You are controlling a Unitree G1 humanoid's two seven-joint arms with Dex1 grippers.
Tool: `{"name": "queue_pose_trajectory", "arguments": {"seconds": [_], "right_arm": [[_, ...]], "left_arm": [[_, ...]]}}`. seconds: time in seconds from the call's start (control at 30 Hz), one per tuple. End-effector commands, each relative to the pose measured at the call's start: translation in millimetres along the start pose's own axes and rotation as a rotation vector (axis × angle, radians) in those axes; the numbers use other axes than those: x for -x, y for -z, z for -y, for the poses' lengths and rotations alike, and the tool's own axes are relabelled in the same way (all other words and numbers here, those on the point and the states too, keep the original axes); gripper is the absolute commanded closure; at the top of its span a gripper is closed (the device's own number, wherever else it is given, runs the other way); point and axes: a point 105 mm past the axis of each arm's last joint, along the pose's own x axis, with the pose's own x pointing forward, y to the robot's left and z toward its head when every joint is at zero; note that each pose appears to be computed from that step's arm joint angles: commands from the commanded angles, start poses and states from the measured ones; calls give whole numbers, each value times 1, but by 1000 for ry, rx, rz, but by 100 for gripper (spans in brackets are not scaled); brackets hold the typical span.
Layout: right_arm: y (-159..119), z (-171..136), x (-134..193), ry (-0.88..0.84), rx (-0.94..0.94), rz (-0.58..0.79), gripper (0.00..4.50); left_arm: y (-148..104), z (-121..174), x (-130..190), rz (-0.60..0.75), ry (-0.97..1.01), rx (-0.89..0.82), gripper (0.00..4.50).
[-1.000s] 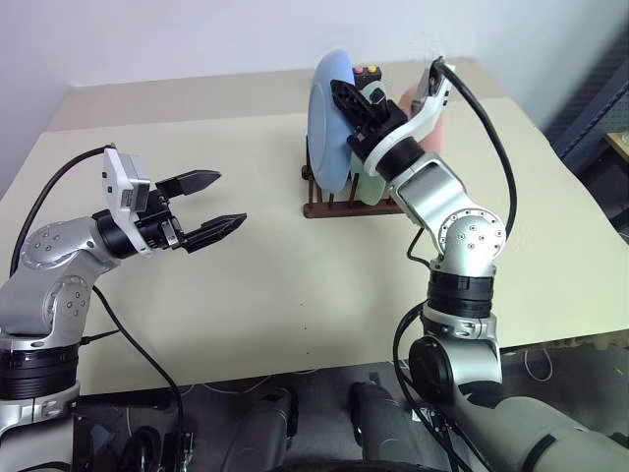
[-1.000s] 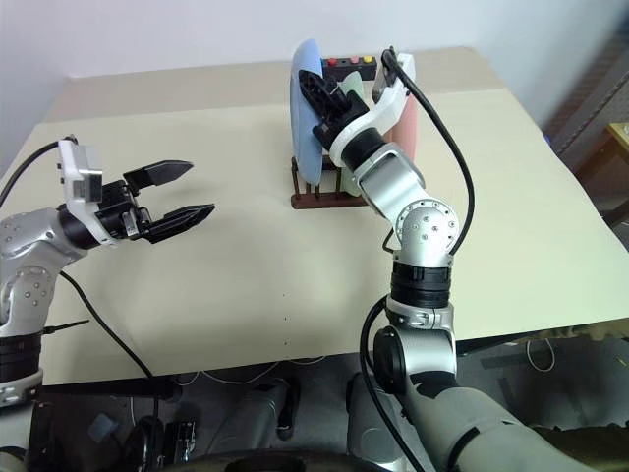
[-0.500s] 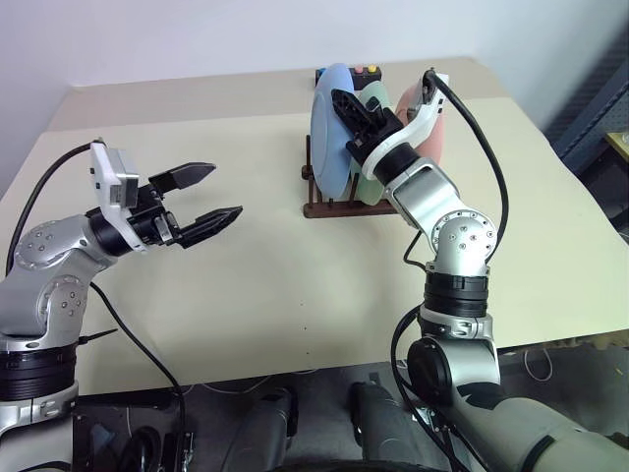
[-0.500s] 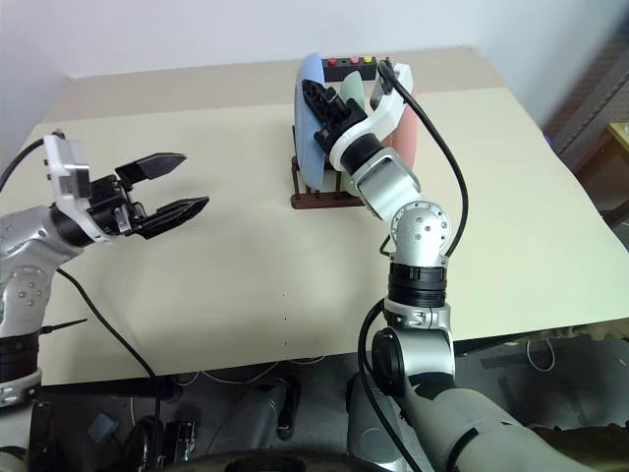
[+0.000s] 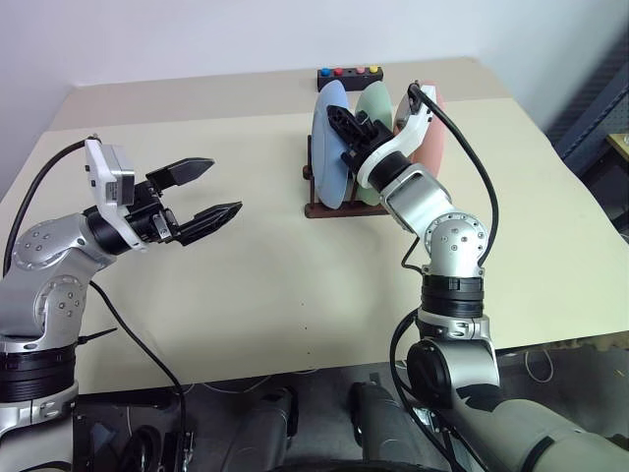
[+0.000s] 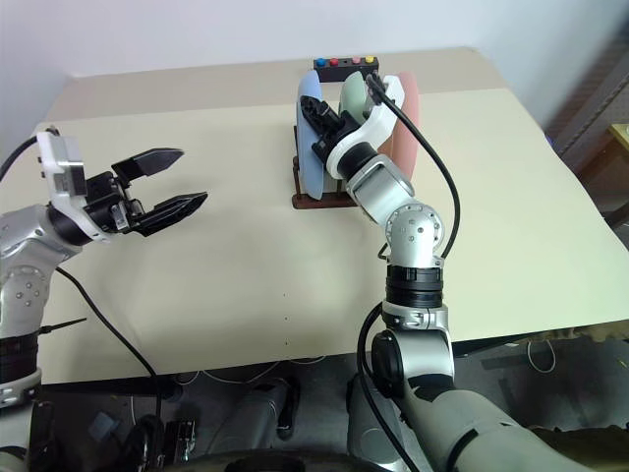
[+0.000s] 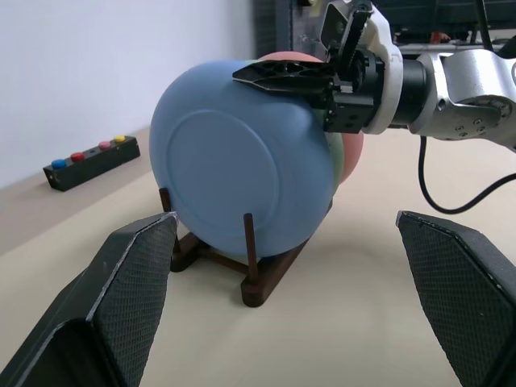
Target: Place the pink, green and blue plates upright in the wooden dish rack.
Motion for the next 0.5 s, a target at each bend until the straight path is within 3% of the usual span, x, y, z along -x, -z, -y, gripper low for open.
{"name": "queue_pose_trajectory", "arguments": {"seconds": [0.03, 0.2, 0.5], "right_arm": [[-6, -7, 0, -31, 4, 24, 256], [-12, -10, 1, -33, 19, 39, 10], [-29, -35, 3, -122, 115, 95, 4]], "left_arm": [[-10, 2, 0, 23, 12, -26, 0], [-10, 2, -2, 22, 14, -24, 0], [-10, 1, -3, 22, 17, -21, 0]]}}
